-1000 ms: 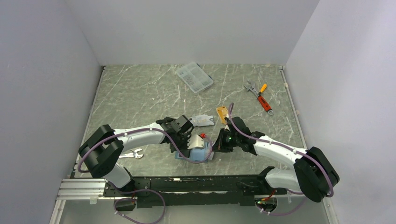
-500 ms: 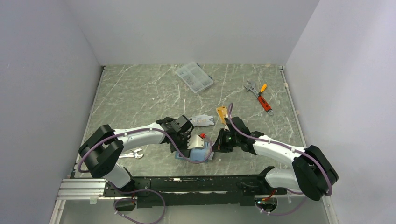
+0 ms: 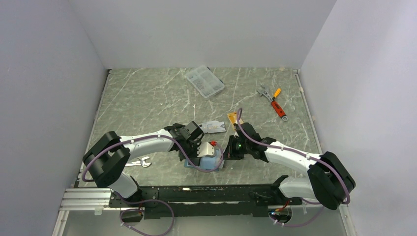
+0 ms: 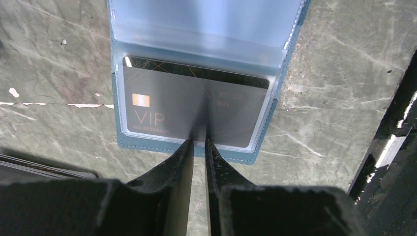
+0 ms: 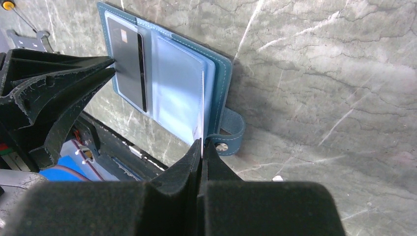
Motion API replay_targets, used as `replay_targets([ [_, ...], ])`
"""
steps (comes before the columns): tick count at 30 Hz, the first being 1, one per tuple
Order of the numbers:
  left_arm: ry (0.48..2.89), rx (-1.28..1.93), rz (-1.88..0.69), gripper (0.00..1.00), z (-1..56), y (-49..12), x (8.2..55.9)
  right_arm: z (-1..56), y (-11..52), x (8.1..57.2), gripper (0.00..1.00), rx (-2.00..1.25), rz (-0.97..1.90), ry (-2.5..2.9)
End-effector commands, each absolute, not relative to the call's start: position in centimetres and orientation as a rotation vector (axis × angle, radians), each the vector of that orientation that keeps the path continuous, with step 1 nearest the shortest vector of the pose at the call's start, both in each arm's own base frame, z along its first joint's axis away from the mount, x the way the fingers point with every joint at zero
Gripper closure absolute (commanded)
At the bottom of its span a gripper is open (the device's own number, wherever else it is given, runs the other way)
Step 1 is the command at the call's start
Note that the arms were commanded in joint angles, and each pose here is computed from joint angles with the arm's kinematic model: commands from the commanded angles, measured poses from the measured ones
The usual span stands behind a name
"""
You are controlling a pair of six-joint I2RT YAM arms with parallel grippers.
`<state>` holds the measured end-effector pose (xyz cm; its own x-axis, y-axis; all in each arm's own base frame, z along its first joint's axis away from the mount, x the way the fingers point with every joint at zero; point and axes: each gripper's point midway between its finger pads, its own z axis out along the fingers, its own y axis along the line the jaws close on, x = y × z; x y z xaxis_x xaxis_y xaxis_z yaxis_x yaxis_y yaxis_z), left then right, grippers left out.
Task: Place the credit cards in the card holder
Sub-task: Insert the credit card into the card holder.
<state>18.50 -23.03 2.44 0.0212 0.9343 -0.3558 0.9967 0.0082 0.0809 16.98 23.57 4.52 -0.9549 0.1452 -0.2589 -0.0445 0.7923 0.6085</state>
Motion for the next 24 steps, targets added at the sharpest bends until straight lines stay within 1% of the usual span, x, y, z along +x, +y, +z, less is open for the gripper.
replay_targets([
  [1,1.945,1.996,-0.286,0.8,3.6,-23.43,18.63,4.97,23.05,17.67,1.0,0.047,0.85,2.67],
  [8,1.946,1.996,-0.289,0.81,3.67,-23.4,18.56,5.83,23.0,17.83,1.0,0.014,0.841,2.66],
  [16,1.95,1.999,-0.294,0.81,3.64,-23.4,18.49,5.56,23.39,17.62,1.0,0.011,0.863,2.666],
  [24,1.948,2.001,-0.293,0.82,3.61,-23.45,18.51,5.87,23.18,17.69,1.0,-0.028,0.818,2.669],
])
